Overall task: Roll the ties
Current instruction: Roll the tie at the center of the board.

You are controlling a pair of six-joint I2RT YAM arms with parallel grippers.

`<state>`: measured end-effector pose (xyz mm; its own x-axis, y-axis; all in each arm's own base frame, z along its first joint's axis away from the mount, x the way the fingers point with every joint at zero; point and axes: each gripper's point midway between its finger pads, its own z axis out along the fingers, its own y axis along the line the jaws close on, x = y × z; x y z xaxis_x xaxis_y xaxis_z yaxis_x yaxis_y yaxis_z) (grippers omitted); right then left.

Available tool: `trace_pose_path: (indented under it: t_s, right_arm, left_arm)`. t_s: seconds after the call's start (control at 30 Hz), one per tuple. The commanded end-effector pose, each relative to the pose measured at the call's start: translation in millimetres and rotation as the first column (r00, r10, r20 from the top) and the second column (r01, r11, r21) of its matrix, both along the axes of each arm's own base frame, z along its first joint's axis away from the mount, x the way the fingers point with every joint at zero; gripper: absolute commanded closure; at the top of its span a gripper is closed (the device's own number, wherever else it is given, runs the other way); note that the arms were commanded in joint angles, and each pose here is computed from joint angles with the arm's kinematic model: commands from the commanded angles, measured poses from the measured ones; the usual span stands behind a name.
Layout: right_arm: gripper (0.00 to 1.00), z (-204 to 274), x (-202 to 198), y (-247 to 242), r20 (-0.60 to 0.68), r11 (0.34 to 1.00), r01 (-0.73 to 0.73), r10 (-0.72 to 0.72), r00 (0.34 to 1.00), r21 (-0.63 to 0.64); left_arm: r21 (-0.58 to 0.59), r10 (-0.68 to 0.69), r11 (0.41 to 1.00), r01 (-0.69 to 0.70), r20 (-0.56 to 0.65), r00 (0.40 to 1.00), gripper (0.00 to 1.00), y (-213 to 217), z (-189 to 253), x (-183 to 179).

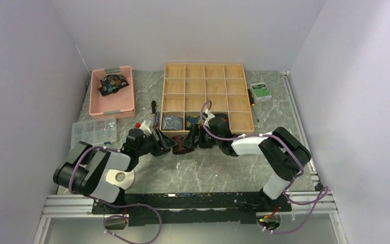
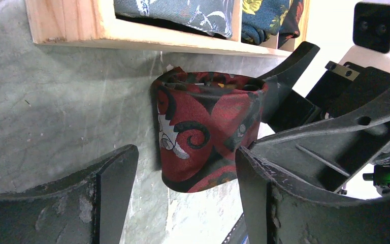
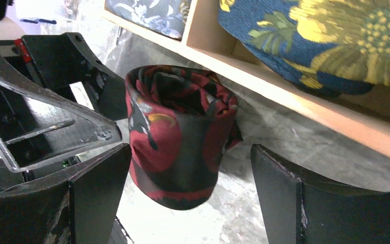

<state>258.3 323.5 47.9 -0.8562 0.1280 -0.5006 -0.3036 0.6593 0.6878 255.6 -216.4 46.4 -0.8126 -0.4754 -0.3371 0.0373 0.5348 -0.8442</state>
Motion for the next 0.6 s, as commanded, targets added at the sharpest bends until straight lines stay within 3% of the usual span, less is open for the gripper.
trace_pose_path:
  t_s: [0.0,0.17,0.57]
  right_arm:
    - [0.07,17.6,13.8,14.2,0.045,1.000,0.008,-0.009,0.999,0.030]
    - [0.05,17.9,14.7,20.2,0.020,0.999,0.000,-0.001,1.000,0.040]
    - [0.12,4.7,14.2,18.9,-0.025,1.000,0.000,0.000,1.000,-0.011]
  left_arm:
    - [-0.015,-0.011,1.000,0.012,0.036,0.999,0.25,-3.0,10.7,5.0]
    - [0.029,-0.010,1.000,0.010,0.031,0.999,0.26,1.1,10.7,4.5]
    - [0.067,0.006,0.998,-0.009,0.042,0.999,0.28,8.0,17.2,2.8]
